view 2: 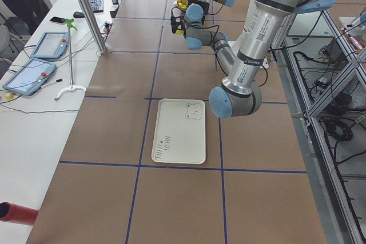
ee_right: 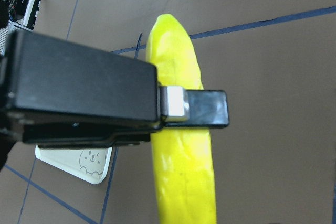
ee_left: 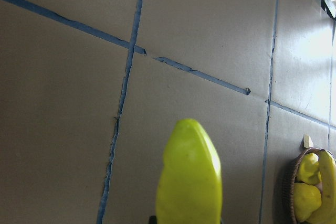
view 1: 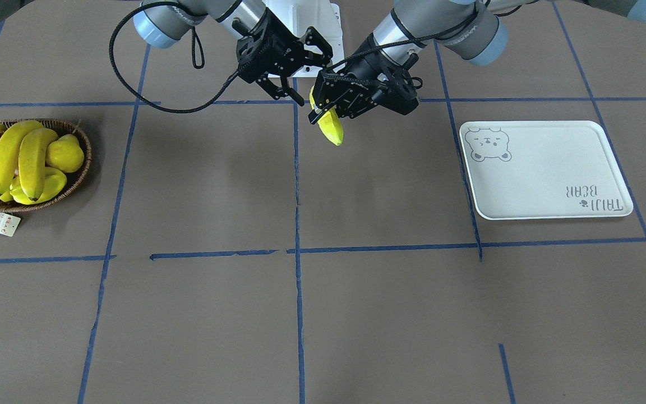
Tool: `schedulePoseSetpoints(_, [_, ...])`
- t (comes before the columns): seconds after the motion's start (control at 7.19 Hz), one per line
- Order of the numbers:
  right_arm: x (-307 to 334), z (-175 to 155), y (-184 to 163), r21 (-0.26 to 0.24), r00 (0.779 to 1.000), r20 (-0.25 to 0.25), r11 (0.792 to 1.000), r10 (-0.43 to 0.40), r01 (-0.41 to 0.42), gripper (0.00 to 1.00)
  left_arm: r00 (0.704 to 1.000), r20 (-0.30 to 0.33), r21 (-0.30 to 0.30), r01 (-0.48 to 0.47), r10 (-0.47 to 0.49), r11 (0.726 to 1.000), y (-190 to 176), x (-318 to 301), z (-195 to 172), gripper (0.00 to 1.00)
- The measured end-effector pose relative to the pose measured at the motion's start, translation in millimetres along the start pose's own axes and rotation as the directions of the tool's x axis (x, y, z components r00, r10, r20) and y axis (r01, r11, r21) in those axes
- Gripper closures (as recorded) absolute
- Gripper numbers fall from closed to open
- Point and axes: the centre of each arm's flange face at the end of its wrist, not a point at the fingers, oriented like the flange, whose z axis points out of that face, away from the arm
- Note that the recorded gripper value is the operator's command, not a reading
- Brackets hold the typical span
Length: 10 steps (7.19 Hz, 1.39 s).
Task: Transfer all bananas from basket to plate
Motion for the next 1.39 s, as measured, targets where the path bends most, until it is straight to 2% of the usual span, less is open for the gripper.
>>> schedulePoseSetpoints(0.42, [26.4,-39.4,-12.7,-0.050,1.000,-0.008,0.999,0.008,-0.008,0.00,0.996,0.086,0.032,0.033,-0.036,0.999,-17.2,-49.9,-5.0,1.00])
schedulePoseSetpoints(0.7, [67.6,-70.9,-39.5,-0.088,0.997,-0.063,0.995,0.033,-0.038,0.00,0.969,0.218,0.104,0.094,-0.115,0.990,-50.6,-115.0,-27.0,1.00])
schedulePoseSetpoints(0.97, [95.6,-90.3,-68.5,-0.108,0.985,-0.157,0.990,0.074,-0.092,0.00,0.897,0.383,0.193,0.157,-0.221,0.969,-87.1,-174.2,-57.5,1.00])
schedulePoseSetpoints(1.11, [105.5,-95.4,-79.6,-0.112,0.974,-0.206,0.987,0.091,-0.116,0.00,0.857,0.446,0.226,0.169,-0.256,0.959,-98.4,-205.8,-76.2,1.00])
schedulePoseSetpoints(1.39, [130.0,-109.3,-103.4,-0.134,0.945,-0.315,0.982,0.087,-0.135,0.00,0.797,0.548,0.257,0.127,-0.253,0.958,-119.2,-278.0,-128.1,0.96])
